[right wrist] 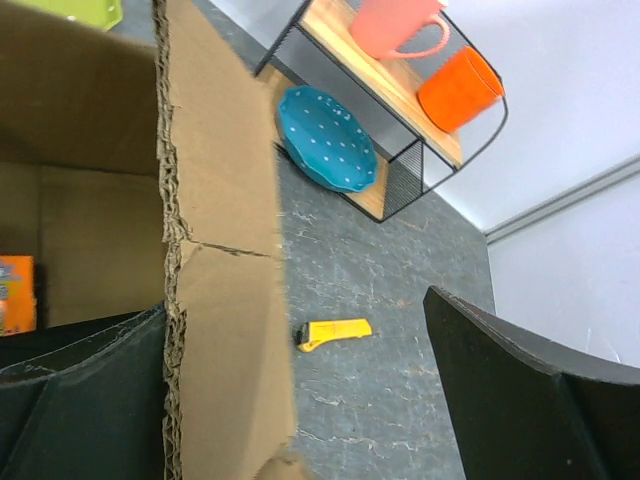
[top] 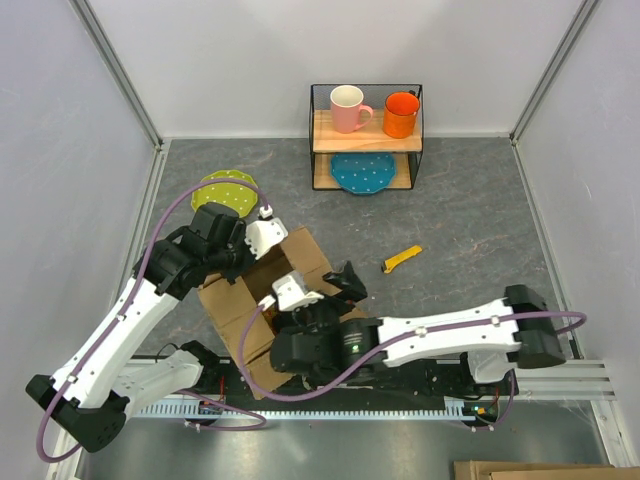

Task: Unpack the express box
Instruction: Open the express box at the center of the board.

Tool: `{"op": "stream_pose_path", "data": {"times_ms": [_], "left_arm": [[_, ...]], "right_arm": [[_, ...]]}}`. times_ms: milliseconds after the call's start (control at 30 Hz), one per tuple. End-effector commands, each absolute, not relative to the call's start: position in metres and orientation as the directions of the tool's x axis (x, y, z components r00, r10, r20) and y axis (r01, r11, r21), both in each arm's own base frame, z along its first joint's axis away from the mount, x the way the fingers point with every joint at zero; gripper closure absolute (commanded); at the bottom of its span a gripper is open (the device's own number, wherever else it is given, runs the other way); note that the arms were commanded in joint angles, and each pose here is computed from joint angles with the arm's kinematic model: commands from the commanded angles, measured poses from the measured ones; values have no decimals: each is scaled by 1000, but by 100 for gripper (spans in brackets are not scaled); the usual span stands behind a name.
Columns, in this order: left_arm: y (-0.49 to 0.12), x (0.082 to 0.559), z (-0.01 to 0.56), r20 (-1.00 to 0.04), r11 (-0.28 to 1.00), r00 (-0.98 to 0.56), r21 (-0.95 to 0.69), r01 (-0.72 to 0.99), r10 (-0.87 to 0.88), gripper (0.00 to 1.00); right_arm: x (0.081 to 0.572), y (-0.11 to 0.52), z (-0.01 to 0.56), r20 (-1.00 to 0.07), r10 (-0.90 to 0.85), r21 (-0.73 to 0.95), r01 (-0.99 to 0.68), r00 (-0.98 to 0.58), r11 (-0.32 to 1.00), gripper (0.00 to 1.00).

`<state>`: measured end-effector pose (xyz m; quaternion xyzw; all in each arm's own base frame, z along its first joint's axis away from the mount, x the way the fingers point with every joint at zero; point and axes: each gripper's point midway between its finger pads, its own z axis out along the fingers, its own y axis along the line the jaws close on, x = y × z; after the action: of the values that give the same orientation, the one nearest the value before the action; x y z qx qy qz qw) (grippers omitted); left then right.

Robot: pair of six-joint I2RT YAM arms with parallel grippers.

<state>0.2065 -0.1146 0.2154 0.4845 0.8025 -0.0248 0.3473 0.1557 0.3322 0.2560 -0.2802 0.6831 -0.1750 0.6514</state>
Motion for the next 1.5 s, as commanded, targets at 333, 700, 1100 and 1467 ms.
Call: {"op": "stream_pose_path", "data": {"times_ms": [333, 700, 1100, 1467], "left_arm": [[-117, 200, 222, -619, 542, -283, 279, 792, 732, 98], [-117, 193, 218, -615, 525, -278, 265, 809, 738, 98], [-118, 191, 218, -621, 523, -277, 256, 813, 734, 98], [-122, 181, 233, -651, 504, -250, 236, 831, 717, 98]], "right_arm": [[191, 248, 277, -830, -558, -557, 90, -17, 826, 2], [210, 211, 269, -848, -523, -530, 121, -88, 840, 2], [209, 201, 277, -923, -361, -370, 52, -130, 928, 2], [215, 227, 234, -873, -452, -461, 3, -183, 887, 4]]}}
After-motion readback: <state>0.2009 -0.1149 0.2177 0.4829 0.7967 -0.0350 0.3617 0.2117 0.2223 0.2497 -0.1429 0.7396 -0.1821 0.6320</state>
